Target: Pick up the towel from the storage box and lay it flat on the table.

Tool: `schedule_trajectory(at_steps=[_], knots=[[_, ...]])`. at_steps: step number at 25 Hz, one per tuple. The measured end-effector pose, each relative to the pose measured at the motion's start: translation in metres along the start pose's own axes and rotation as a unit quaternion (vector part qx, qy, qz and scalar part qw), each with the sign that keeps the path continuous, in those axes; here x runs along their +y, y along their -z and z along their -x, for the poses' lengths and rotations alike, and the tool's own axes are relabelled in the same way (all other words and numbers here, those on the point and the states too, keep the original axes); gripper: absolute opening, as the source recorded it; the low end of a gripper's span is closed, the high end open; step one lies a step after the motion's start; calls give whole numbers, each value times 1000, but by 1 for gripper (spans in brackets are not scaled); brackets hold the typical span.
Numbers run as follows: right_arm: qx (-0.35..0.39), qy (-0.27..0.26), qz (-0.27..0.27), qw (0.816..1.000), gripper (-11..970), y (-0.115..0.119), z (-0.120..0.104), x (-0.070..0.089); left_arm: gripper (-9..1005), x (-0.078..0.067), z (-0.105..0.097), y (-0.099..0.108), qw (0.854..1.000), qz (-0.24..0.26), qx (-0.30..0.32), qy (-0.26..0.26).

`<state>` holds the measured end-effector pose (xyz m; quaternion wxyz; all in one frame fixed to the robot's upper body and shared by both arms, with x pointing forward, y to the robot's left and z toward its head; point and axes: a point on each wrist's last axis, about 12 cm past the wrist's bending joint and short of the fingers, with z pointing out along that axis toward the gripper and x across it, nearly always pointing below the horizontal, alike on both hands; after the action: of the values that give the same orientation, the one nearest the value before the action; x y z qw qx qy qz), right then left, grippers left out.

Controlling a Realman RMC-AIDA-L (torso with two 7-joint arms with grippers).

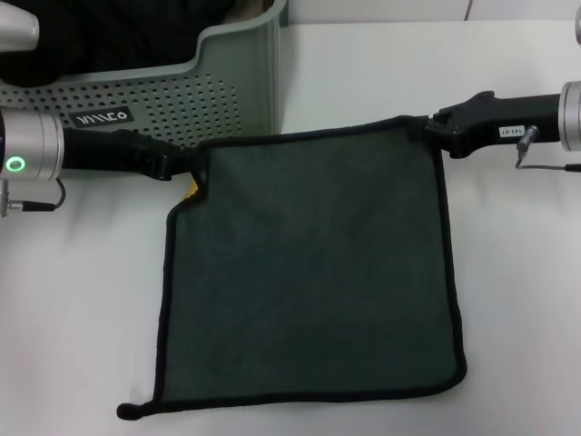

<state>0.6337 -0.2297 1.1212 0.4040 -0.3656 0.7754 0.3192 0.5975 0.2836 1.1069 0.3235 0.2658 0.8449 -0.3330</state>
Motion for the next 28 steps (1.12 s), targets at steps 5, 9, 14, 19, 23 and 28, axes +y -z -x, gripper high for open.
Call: schedule_trajectory(at_steps=[5, 9, 14, 19, 23, 28], knots=[[-1, -23, 5, 1000, 90, 2, -3, 2, 117, 0, 1, 2, 1000, 3, -1, -5], [-9, -25, -12, 1000, 97, 8, -8, 1, 119, 2, 0, 5, 1000, 10, 9, -1], [-20, -15, -41, 999, 106, 17, -11, -3, 121, 3, -1, 6, 1000, 13, 15, 1], [-28, -8, -58, 998, 212, 23, -12, -4, 330, 4, 0, 9, 1000, 15, 12, -1], [-39, 4, -45, 998, 358, 29, -16, 5, 408, -4, -2, 20, 999, -17, 1, -34], [-86, 92, 113, 986, 605, 35, -34, 57, 505, -41, -25, 36, 965, -167, -94, -182]])
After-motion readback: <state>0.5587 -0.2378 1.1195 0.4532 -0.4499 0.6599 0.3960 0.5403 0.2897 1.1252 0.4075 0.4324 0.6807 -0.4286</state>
